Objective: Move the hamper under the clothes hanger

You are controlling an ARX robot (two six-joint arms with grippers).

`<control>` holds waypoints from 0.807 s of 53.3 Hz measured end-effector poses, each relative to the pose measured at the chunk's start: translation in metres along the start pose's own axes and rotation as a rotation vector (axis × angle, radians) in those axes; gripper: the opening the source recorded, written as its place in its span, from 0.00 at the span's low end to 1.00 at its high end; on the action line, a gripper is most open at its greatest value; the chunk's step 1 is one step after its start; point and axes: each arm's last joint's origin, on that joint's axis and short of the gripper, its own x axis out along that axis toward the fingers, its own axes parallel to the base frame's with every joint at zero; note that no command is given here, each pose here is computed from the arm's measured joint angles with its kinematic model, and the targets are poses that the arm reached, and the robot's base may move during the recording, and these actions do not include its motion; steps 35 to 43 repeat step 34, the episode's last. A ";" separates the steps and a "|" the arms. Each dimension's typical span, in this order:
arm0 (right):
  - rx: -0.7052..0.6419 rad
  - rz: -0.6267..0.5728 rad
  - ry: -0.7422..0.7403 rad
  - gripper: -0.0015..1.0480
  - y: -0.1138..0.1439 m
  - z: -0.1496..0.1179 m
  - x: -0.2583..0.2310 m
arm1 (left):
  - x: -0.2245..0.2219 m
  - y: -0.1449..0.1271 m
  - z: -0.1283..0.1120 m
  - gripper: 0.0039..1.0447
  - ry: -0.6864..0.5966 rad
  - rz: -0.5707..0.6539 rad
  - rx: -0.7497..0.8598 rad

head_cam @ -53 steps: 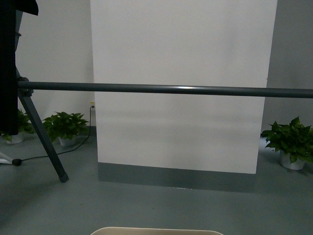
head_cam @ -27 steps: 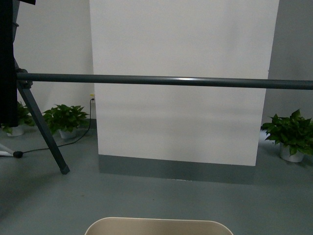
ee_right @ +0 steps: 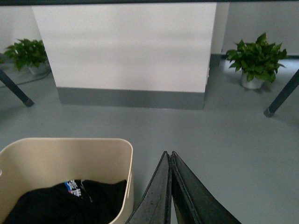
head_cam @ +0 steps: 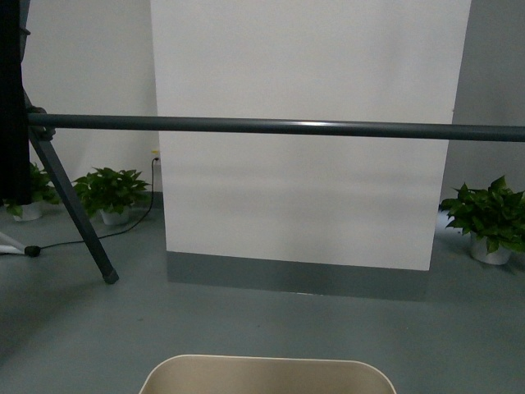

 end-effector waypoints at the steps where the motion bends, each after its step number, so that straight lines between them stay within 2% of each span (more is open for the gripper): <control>1: 0.000 0.000 -0.007 0.02 0.000 0.001 -0.001 | 0.000 0.000 0.000 0.03 0.000 0.000 0.000; 13: 0.000 0.000 -0.015 0.02 0.000 0.001 -0.001 | 0.000 0.000 0.000 0.03 -0.001 0.000 -0.001; 18: -0.001 0.000 -0.015 0.19 0.000 0.001 -0.001 | 0.000 0.000 0.000 0.21 -0.001 0.000 0.000; 23: -0.001 0.000 -0.016 0.32 0.000 0.001 -0.001 | 0.000 0.000 0.000 0.35 -0.001 0.000 0.000; 34: -0.001 0.000 -0.016 0.73 0.000 0.001 -0.001 | 0.000 0.000 0.000 0.76 -0.001 0.000 0.000; 43: -0.001 0.000 -0.016 0.73 0.000 0.001 -0.001 | 0.000 0.000 0.000 0.76 -0.001 0.000 0.000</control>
